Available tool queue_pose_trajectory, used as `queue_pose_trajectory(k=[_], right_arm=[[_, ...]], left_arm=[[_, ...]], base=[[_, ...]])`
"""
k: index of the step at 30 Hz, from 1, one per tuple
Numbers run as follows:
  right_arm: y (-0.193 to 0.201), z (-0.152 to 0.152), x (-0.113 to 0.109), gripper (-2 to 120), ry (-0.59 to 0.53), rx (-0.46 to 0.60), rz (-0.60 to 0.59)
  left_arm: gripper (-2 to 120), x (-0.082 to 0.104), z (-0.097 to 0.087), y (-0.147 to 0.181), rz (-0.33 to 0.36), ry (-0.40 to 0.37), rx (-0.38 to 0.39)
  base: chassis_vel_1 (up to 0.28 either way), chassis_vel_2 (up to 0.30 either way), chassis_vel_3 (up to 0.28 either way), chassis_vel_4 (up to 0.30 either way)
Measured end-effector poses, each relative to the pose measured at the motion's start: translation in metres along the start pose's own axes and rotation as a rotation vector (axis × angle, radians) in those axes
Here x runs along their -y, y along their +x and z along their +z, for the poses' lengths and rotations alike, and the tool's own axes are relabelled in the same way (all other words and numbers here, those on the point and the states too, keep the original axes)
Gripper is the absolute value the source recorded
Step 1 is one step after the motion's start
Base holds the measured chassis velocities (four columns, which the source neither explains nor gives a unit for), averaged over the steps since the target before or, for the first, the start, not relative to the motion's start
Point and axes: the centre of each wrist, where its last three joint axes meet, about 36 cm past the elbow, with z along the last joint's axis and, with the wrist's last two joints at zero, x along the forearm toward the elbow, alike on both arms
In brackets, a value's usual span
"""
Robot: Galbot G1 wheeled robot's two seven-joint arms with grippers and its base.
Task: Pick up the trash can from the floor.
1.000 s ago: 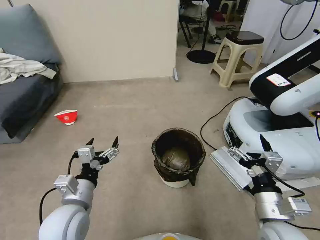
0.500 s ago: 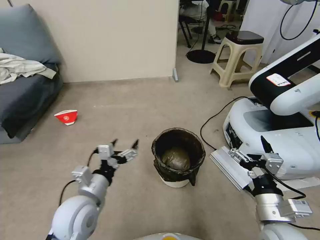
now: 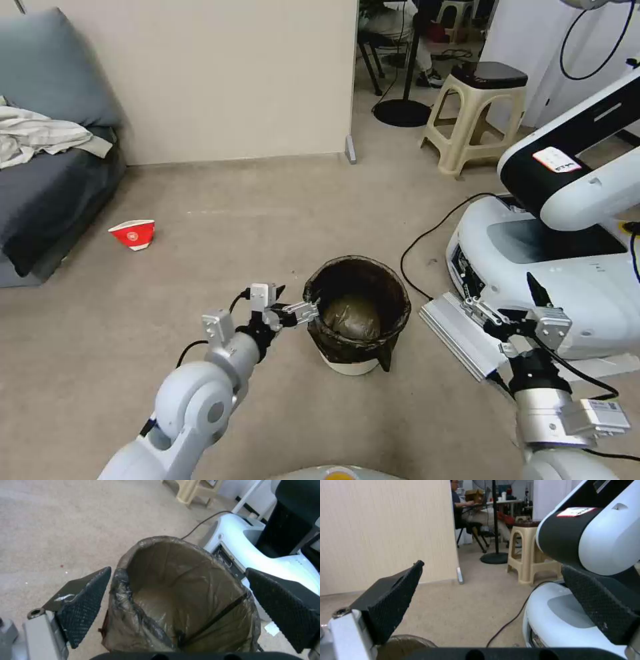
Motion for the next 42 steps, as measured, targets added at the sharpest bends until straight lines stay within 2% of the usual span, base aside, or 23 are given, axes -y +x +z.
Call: queue_pose_trajectory(k=[11, 17, 26, 42], right_arm=[[-0.001, 0.002, 0.001, 100, 0.005, -0.008, 0.004], [-0.003, 0.003, 0.003, 100, 0.009, -0.017, 0.011], [-0.004, 0.005, 0.005, 100, 0.012, -0.023, 0.019], [-0.006, 0.009, 0.008, 100, 0.016, -0.030, 0.025]], left_arm=[[100, -0.002, -0.008, -0.031, -0.082, -0.024, -0.041], [100, -0.004, -0.006, -0.056, -0.147, -0.075, -0.074], [100, 0.001, 0.003, -0.079, -0.175, -0.115, -0.138], [100, 0.013, 0.008, -0.113, -0.230, -0.181, -0.215]], base=[[0.000, 0.000, 0.000, 0.000], [0.000, 0.000, 0.000, 0.000], [0.000, 0.000, 0.000, 0.000], [0.000, 0.000, 0.000, 0.000]])
